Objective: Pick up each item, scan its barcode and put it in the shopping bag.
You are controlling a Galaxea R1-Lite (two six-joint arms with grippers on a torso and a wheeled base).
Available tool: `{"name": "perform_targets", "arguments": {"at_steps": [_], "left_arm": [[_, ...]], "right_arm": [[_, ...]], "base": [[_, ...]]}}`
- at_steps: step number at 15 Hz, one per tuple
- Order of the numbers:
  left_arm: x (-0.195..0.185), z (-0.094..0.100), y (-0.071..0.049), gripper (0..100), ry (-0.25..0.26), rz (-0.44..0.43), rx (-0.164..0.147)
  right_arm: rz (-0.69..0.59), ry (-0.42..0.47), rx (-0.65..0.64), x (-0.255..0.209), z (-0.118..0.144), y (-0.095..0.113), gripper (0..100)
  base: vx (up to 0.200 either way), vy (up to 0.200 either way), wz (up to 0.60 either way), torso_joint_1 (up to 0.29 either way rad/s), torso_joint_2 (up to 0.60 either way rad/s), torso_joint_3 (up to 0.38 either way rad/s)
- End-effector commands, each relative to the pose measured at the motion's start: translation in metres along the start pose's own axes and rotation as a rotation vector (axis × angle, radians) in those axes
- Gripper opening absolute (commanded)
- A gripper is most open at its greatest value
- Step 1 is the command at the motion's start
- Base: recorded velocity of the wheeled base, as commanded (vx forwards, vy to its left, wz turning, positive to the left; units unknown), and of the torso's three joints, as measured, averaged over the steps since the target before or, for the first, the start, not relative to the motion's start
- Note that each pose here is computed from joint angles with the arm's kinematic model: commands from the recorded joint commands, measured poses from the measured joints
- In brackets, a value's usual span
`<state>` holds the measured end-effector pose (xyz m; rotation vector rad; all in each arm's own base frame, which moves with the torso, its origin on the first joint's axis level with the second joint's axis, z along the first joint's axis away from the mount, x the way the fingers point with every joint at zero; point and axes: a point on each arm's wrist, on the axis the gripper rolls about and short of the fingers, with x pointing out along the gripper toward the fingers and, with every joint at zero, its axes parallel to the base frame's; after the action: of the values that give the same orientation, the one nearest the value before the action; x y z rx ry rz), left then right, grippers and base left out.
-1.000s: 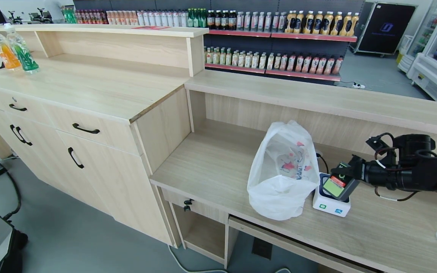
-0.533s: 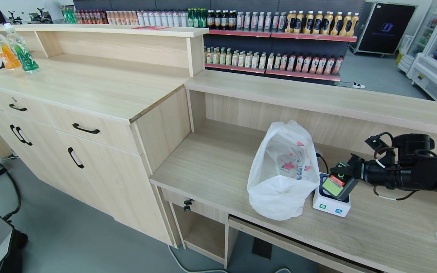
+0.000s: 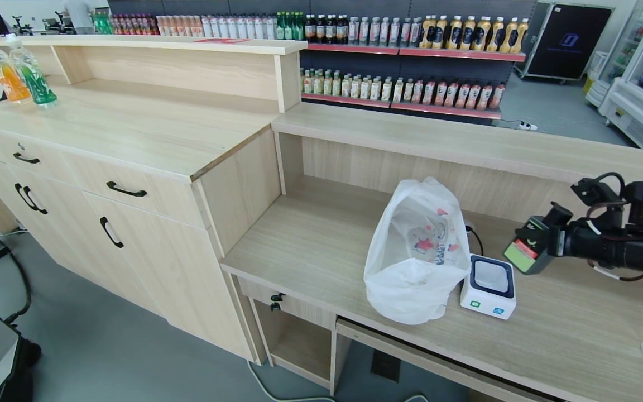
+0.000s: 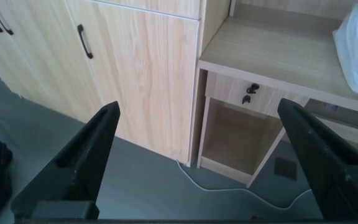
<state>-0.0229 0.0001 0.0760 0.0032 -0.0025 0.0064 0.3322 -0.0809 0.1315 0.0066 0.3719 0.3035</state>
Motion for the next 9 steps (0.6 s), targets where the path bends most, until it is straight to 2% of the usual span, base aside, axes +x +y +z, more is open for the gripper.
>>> {"name": "perform_targets", "arguments": {"at_steps": [1, 4, 8, 9], "left_arm": [[0.000, 0.000, 0.000, 100, 0.001, 0.001, 0.000], [0.000, 0.000, 0.000, 100, 0.001, 0.001, 0.000], [0.000, 0.000, 0.000, 100, -0.001, 0.001, 0.000], [0.000, 0.000, 0.000, 100, -0.001, 0.001, 0.000]], "right_arm": [[-0.267, -0.041, -0.298, -0.084, 0.003, 0.019, 0], [-0.319, -0.092, -0.355, -0.117, 0.007, 0.041, 0], [-0.338, -0.107, -0.420, -0.123, 0.011, 0.047, 0], [-0.333, -0.128, -0.434, -0.121, 0.014, 0.049, 0]], "base": [[0.000, 0.000, 0.00, 0.000, 0.00, 0.000], [0.000, 0.000, 0.00, 0.000, 0.00, 0.000], [0.000, 0.000, 0.00, 0.000, 0.00, 0.000], [0.000, 0.000, 0.60, 0.002, -0.01, 0.007]]}}
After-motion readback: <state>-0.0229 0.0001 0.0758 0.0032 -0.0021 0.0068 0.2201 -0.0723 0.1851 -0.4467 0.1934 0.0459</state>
